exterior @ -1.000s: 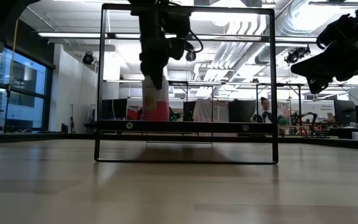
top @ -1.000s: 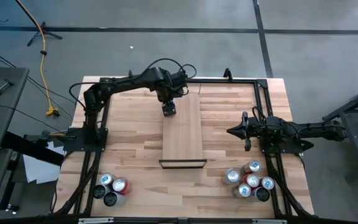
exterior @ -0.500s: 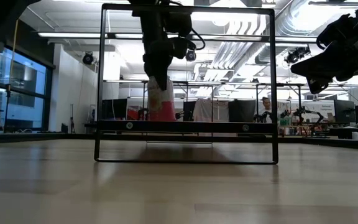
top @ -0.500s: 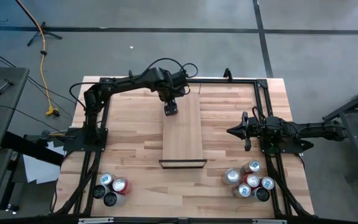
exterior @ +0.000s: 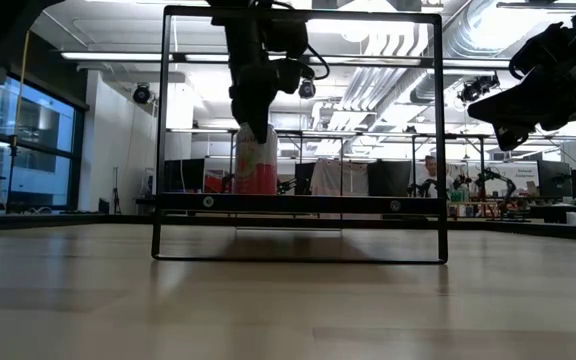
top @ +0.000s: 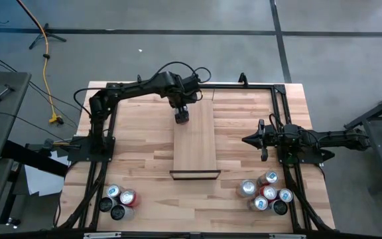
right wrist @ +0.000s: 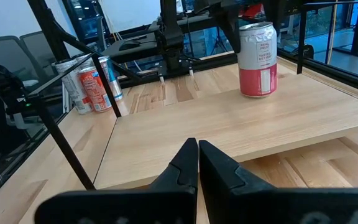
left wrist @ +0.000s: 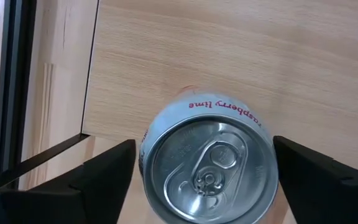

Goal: Place canned beverage on shelf
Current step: Put the pink soda can on the shelf

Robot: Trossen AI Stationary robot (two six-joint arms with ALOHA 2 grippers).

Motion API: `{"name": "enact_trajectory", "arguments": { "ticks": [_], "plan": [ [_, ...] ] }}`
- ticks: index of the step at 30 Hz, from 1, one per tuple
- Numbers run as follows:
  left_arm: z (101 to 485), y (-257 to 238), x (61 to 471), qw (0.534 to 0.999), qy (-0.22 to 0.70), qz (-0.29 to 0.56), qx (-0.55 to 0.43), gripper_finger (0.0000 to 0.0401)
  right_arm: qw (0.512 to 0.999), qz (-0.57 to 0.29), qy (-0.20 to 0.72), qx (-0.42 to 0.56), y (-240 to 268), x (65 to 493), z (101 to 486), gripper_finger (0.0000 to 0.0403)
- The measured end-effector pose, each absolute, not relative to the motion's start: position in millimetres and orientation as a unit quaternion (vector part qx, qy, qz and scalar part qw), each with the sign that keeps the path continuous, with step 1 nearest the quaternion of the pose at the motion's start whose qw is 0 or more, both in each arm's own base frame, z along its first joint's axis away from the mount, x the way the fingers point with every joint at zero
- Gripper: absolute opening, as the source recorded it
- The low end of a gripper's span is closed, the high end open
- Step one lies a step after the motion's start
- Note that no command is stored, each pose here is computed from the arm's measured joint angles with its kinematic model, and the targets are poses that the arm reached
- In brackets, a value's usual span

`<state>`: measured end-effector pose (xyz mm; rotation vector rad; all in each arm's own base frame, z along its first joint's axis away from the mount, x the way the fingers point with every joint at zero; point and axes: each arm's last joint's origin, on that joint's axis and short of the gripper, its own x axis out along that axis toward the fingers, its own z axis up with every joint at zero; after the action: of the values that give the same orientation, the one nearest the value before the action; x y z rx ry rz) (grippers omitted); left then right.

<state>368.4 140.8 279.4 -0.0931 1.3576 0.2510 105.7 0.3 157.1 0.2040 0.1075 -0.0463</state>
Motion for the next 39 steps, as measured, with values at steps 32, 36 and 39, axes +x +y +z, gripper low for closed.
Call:
{"name": "enact_trajectory", "arguments": {
  "ticks": [32, 36, 39],
  "plan": [
    [458.1, 62.3, 318.4, 0.942, 0.33, 0.005, -0.065, 0.04, 0.993, -0.023, 0.054, 0.102, 0.4, 105.7, 157.1, 0.0],
    [446.7, 36.6, 300.0, 0.954, 0.291, 0.01, -0.064, 0.04, 0.993, -0.023, 0.054, 0.102, 0.3, 105.7, 157.1, 0.0],
    [424.9, 23.9, 280.4, 0.96, 0.264, 0.046, -0.077, 0.04, 0.993, -0.023, 0.054, 0.102, 0.4, 105.7, 157.1, 0.0]
  ]
}}
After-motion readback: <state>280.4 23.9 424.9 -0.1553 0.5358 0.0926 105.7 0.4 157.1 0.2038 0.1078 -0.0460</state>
